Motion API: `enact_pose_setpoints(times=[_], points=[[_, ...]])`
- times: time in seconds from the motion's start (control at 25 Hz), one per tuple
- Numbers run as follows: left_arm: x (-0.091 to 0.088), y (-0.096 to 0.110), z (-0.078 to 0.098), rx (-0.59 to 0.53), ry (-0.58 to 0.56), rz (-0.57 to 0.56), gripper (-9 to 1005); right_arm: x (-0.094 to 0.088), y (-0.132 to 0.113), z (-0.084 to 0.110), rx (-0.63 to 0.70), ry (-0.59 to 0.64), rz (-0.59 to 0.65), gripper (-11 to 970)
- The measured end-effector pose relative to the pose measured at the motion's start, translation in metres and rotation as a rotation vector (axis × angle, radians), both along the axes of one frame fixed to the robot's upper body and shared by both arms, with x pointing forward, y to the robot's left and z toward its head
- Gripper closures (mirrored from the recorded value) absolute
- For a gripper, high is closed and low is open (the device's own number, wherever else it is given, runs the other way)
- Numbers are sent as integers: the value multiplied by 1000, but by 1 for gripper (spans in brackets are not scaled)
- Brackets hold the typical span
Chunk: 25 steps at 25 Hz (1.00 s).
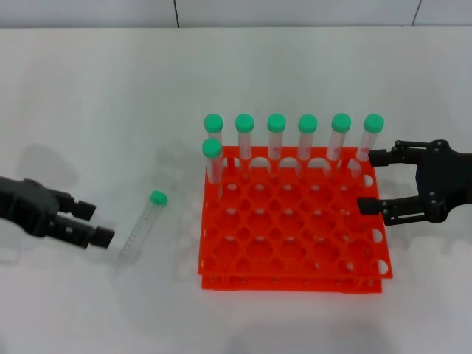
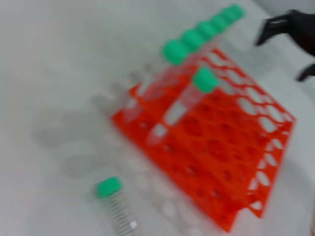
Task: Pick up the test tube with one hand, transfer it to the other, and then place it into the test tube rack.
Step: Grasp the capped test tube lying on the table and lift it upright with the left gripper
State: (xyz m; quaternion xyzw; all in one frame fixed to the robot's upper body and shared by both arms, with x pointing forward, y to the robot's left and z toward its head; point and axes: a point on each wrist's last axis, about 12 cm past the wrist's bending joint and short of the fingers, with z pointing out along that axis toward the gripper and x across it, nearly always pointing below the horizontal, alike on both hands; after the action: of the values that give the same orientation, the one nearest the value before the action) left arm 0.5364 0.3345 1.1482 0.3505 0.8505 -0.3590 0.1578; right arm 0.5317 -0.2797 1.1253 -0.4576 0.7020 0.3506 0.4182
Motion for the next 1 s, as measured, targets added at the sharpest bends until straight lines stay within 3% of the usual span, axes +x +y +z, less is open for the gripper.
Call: enact_pose_setpoints(times=[0.24,0.56,1.0], points=[[16,-11,-4,23,47,129,125,2,0,1,16,-8,-11,90],[24,-31,-12,137,140,71,153,2,0,1,22,-9,-15,90],[29,-34,-12,235,167,52,192,2,1,0,36,-3,-18,90]])
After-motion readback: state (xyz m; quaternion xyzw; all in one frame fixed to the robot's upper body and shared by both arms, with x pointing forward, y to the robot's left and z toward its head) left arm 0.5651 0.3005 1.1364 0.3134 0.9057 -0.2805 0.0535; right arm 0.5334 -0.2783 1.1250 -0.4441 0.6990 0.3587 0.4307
